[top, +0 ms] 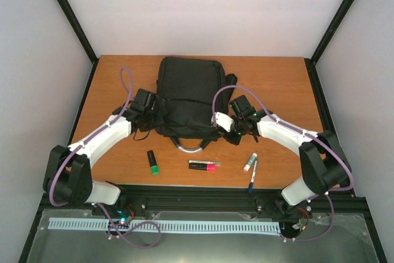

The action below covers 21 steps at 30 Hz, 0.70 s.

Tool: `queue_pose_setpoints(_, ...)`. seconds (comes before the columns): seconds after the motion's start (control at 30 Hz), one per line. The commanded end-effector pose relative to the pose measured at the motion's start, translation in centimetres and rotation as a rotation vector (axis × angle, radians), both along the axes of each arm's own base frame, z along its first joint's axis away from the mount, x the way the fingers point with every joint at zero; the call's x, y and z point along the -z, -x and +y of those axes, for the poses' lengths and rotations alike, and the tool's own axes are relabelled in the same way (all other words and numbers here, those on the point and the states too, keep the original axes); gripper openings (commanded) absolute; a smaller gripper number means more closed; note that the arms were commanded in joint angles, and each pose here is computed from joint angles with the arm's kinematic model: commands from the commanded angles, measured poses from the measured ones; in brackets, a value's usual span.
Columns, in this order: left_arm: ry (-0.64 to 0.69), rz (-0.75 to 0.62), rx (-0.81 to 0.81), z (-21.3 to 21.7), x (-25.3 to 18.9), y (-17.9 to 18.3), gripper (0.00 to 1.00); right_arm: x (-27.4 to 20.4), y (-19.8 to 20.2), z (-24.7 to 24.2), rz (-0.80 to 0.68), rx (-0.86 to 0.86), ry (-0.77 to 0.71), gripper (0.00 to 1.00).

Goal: Pack the student bag
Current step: Zip the student bag at the center of the board.

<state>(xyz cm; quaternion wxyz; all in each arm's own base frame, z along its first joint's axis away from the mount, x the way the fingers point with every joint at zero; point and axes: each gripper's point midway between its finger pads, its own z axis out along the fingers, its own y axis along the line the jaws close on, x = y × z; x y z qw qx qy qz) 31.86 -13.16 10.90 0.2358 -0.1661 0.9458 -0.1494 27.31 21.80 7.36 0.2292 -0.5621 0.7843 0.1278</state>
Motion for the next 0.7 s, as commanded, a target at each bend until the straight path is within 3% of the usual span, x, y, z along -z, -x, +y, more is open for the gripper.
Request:
queue_pose_setpoints(0.0, -0.005, -0.148, 0.002, 0.5, -4.8, -3.0, 0.01, -0.2, -1.1, 0.5, -0.006, 0.016, 0.001, 0.03)
queue_pose_setpoints(0.37, 0.020, -0.087, 0.094, -0.6, -2.8, -1.5, 0.01, 0.3, -4.0, -2.8, 0.009, 0.086, 0.015, 0.03)
queue_pose_setpoints(0.67, 0.020, -0.086, 0.129, -0.8, -2.6, -1.2, 0.01, 0.3, -8.6, -4.4, 0.001, 0.144, 0.017, 0.03)
